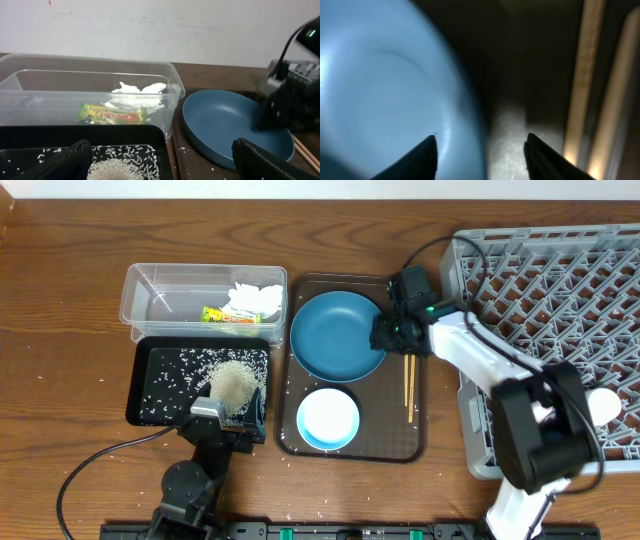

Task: Sort waste into correct bins and load items into the dishwasher rack
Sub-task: 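Reach right gripper to the blue plate rim and grasp it, then lift the blue plate and stand it upright in the rack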

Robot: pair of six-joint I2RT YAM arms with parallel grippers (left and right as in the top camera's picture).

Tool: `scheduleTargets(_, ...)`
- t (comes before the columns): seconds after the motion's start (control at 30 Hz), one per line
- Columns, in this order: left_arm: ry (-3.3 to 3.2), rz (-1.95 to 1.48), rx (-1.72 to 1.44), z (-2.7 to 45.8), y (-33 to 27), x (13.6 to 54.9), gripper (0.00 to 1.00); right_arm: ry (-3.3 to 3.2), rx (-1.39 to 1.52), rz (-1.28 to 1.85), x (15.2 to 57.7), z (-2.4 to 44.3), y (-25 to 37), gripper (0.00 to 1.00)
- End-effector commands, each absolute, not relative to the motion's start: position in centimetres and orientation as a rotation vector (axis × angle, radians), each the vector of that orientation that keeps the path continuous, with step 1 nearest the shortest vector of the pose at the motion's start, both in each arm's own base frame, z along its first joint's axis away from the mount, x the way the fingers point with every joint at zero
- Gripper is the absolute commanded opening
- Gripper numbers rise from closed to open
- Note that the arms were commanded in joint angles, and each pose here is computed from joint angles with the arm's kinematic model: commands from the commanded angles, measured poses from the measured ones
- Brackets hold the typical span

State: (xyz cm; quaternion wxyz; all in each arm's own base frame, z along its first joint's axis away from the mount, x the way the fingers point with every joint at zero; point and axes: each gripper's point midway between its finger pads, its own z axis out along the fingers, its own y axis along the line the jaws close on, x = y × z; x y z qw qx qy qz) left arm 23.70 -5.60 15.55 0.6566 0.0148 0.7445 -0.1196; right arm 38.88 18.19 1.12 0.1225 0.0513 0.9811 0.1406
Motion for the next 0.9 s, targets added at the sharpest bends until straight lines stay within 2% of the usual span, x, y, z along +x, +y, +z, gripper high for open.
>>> scheduleTargets(0.0,1.727,-0.255,0.022,13.8,-5.3,23.8,0.92,2.881,0.209,0.432,38.8,0.6,18.2,0.37)
scheduleTargets(0.07,1.727,-0.255,0.022,13.8,-5.3,23.8,0.92,2.871,0.213,0.440,38.9,1.4,17.8,0.22)
scheduleTargets(0.23,1.727,-0.255,0.022,13.8,-5.3,23.8,0.92,2.769,0.171,0.464,39.7,6.3,16.7,0.01)
scheduleTargets(0.4,1.727,-0.255,0.022,13.8,-5.3,23.8,0.92,2.584,0.155,0.315,40.2,13.6,13.2,0.01)
scheduleTargets(0.53,1.727,-0.255,0.022,13.8,-5.3,23.8,0.92,2.358,0.257,-0.120,39.3,20.7,5.5,0.01)
scheduleTargets(0.67,1.727,-0.255,0.022,13.8,-5.3,23.8,0.92,2.078,0.361,-0.665,36.2,28.5,-2.7,0.01)
scheduleTargets(0.77,1.727,-0.255,0.022,13.8,-5.3,23.8,0.92,1.940,0.416,-1.012,33.6,32.0,-6.5,0.01)
scheduleTargets(0.87,1.727,-0.255,0.022,13.8,-5.3,23.8,0.92,1.829,0.528,-1.229,32.1,33.7,-9.0,0.01)
